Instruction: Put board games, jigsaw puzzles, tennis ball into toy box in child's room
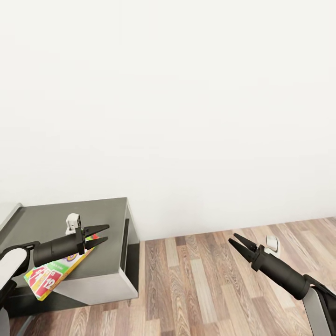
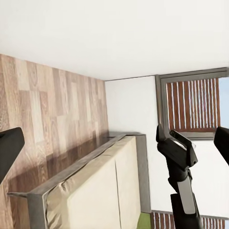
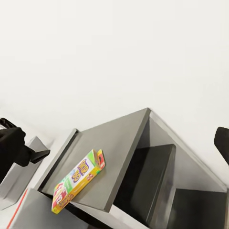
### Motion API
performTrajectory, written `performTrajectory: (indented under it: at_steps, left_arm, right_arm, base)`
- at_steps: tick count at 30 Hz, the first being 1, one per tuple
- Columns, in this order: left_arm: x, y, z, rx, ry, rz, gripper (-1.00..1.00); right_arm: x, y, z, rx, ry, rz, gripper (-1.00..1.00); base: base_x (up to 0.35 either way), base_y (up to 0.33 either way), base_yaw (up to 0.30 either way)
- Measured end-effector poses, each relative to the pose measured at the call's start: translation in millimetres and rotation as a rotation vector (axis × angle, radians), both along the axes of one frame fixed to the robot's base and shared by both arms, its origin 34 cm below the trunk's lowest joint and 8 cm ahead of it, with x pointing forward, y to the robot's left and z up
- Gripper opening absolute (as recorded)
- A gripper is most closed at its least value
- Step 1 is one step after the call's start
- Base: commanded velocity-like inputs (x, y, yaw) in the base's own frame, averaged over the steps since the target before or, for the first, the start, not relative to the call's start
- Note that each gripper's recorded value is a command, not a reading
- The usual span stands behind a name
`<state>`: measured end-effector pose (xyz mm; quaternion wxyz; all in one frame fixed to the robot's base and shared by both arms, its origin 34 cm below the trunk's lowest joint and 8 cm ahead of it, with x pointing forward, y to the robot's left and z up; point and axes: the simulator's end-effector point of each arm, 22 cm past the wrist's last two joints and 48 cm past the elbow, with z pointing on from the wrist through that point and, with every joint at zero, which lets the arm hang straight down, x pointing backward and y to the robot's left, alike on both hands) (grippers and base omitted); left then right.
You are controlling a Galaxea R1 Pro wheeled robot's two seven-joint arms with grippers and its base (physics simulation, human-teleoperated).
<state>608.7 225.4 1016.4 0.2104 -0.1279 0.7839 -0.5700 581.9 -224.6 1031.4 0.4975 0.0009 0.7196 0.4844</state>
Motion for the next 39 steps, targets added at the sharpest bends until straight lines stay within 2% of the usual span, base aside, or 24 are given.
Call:
performTrajectory:
  at_steps: [19, 30, 39]
  left_arm:
    - [0.6, 6.3, 16.8, 0.009, -0.035, 0.006, 1.0]
    - [-0.2, 13.8, 29.2, 0.016, -0.061, 0.003, 1.0]
    - [-1.2, 14.0, 36.5, 0.017, -0.076, 0.002, 1.0]
  right_arm:
    - [-1.3, 0.7, 16.1, 0.001, -0.038, 0.004, 1.0]
    - [-0.5, 0.3, 28.9, -0.015, -0.097, -0.003, 1.0]
    - [-1.4, 1.9, 34.4, -0.025, -0.114, 0.0, 1.0]
  base:
    - [-0.002, -0.003, 0.0]
    - [0.0, 0.0, 0.0]
    - [-0.001, 0.0, 0.034]
